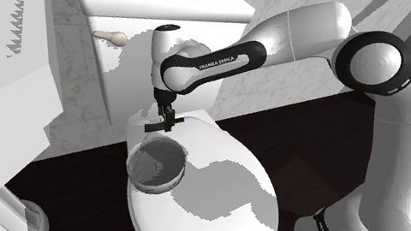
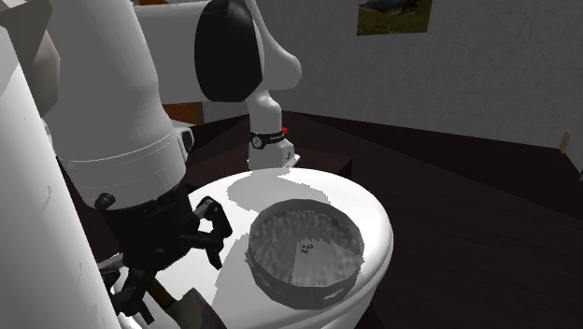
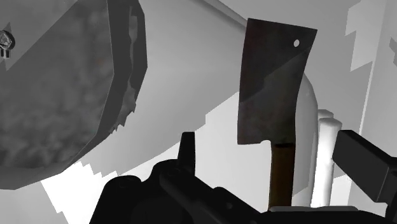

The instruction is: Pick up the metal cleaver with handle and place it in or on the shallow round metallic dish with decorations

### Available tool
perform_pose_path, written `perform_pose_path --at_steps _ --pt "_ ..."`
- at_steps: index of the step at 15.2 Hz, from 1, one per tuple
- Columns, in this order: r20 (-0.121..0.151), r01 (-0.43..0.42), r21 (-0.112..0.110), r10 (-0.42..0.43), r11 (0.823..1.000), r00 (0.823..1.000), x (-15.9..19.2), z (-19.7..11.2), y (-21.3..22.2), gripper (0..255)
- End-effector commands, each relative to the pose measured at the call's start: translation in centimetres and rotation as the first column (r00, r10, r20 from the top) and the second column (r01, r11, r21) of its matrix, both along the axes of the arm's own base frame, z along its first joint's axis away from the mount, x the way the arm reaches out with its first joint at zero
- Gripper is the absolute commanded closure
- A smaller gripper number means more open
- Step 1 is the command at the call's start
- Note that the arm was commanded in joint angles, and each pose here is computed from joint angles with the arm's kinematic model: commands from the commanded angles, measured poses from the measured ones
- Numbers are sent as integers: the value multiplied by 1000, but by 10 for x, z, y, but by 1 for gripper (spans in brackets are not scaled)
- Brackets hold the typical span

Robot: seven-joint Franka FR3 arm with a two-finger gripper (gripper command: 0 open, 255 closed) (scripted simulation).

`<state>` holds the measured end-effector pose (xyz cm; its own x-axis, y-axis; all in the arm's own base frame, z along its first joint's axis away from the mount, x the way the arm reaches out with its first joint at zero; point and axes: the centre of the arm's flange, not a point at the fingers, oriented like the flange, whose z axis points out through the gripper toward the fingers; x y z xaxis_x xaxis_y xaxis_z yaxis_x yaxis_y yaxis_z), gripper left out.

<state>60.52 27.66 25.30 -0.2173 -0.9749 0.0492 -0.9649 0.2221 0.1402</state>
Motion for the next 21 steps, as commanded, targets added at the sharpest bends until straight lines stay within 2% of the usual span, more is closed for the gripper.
perform_pose_path --at_steps 1,7,8,16,21 --pt "-10 0 -1 0 1000 1000 6 -21 -2 0" --pt "-10 0 -1 0 1000 1000 6 -21 -2 0" --pt "-10 0 -1 0 1000 1000 9 -22 -3 255" --pt "-11 0 0 0 1000 1000 2 -27 -4 255" --pt "-10 0 -1 0 1000 1000 6 0 -2 255"
